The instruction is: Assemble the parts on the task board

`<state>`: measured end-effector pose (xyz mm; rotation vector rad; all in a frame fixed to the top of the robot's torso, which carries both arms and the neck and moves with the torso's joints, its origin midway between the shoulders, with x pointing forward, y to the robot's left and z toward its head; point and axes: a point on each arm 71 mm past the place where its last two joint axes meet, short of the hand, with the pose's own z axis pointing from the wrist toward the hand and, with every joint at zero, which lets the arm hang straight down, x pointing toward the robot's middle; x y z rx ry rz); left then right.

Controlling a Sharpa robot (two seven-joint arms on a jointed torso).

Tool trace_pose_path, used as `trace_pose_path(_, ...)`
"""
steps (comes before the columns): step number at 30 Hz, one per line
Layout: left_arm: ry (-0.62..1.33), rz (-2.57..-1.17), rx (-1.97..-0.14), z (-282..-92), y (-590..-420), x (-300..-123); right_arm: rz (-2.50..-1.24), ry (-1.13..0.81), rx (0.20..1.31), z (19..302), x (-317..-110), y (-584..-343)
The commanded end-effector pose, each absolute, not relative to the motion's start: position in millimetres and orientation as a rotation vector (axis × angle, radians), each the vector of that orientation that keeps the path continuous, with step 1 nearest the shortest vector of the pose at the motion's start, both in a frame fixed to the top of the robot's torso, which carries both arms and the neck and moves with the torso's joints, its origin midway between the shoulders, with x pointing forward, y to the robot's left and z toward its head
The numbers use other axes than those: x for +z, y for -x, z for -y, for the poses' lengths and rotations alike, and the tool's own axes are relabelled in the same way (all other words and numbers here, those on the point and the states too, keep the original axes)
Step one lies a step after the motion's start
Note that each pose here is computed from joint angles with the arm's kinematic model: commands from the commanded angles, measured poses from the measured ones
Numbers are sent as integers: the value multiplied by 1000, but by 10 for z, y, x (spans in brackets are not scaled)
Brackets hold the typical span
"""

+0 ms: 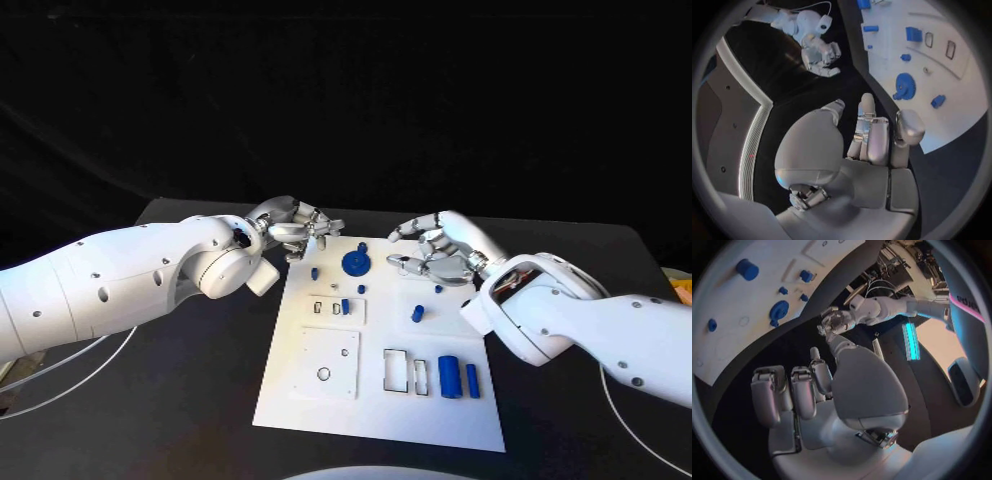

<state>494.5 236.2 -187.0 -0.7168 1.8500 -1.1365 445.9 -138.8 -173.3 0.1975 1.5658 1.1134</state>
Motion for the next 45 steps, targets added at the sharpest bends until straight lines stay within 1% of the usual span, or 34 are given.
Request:
trace_pose_path(1, 528, -2101, -875, -2334, -4893, -2007, -1591, -373, 1209, 1511, -1688, -4495)
trace_pose_path(4, 441, -2167, -754, -2302, -4875, -2034, -1583, -413, 1190, 1655, -1625, -4547)
trace_pose_path(8, 371, -2222, -635, -2254, -4870, -2055, -1579, -441, 1162, 1789, -1583, -4609)
trace_pose_path(14, 301, -2285, -550, -2171, -4887, -2084, -1580, -462, 1130, 1896, -1574, -4674)
trace_pose_path(19, 236, -2335, -519, -2075, -4879, -2103, -1585, -467, 1110, 1938, -1577, -4709)
trace_pose_path(33, 128, -2390, -493, -1831, -4883, -2122, -1594, -452, 1070, 1960, -1593, -4753)
trace_pose_path(45, 87, -2416, -464, -1752, -4911, -2157, -1600, -447, 1053, 1973, -1600, -4764)
